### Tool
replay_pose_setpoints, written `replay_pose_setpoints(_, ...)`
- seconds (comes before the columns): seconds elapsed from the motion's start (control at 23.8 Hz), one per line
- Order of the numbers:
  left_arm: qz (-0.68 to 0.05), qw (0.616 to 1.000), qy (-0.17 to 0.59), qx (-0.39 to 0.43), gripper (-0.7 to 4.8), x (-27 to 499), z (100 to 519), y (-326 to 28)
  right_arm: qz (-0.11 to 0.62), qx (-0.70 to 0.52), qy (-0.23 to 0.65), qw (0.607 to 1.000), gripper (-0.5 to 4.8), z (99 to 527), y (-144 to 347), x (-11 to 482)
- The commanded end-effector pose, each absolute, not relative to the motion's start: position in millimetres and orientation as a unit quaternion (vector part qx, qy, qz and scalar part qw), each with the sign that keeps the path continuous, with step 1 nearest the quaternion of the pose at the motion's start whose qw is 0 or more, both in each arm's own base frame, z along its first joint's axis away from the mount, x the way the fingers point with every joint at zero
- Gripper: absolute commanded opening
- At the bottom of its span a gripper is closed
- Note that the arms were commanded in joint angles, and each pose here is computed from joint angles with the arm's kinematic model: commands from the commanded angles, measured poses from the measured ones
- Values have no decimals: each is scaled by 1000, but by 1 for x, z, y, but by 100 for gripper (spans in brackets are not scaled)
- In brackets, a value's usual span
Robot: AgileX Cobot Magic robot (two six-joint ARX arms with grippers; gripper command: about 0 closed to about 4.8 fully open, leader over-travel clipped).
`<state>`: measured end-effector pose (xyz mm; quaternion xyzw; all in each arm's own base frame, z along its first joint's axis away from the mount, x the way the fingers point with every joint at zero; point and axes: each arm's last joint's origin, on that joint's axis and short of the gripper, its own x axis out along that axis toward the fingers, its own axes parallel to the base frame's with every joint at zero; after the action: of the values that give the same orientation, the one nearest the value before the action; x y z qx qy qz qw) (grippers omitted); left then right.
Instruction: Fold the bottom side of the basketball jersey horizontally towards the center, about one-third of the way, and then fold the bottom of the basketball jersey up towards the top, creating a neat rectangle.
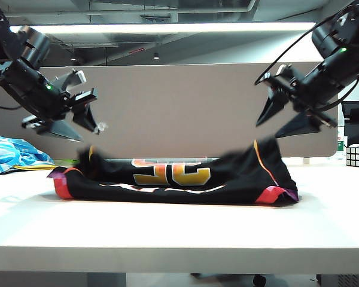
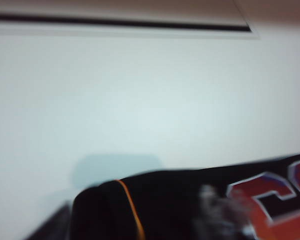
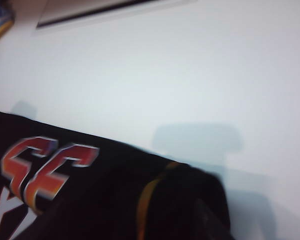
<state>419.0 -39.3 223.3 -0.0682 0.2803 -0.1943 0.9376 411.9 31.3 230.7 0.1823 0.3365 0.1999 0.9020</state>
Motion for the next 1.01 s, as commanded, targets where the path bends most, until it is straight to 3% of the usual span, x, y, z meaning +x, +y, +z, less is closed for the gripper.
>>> replay_pose_setpoints(0.04,-178,945,266,-65,372,417,236,-25,190,192,331,904,296,245,12,409)
replay_pose_setpoints(0.13,-172,943,274,-75,363,412,243,-19,187,201,343,898,293,250,2,403)
replay_pose_setpoints(0.29,-180,943,270,-75,254,395,268,-10,185,179,355,899,290,265,-12,386)
replay_pose_setpoints(0.42,-189,945,259,-63,161,376,291,-8,191,155,349,904,214,282,-14,368)
replay_pose_setpoints(0.46,-193,946,254,-61,60,360,306,-8,196,143,334,911,115,294,-13,351)
replay_pose_setpoints(0.5,-199,945,250,-62,-11,351,312,-9,198,137,323,915,64,300,-12,342)
replay_pose_setpoints(0.55,-203,946,245,-62,-1,342,318,-9,201,129,311,920,10,307,-11,330)
replay_pose_setpoints(0.59,-203,948,238,-60,-5,329,324,-9,201,125,301,924,-10,313,-11,320)
replay_pose_setpoints(0.8,-203,958,198,-51,-5,269,338,-9,193,95,245,945,-8,337,-7,263)
replay_pose_setpoints(0.88,-200,962,178,-46,-5,226,331,-10,190,68,204,958,-8,344,-4,222)
replay_pose_setpoints(1.01,-199,963,175,-56,-5,200,317,-10,189,60,179,964,-8,342,-2,197)
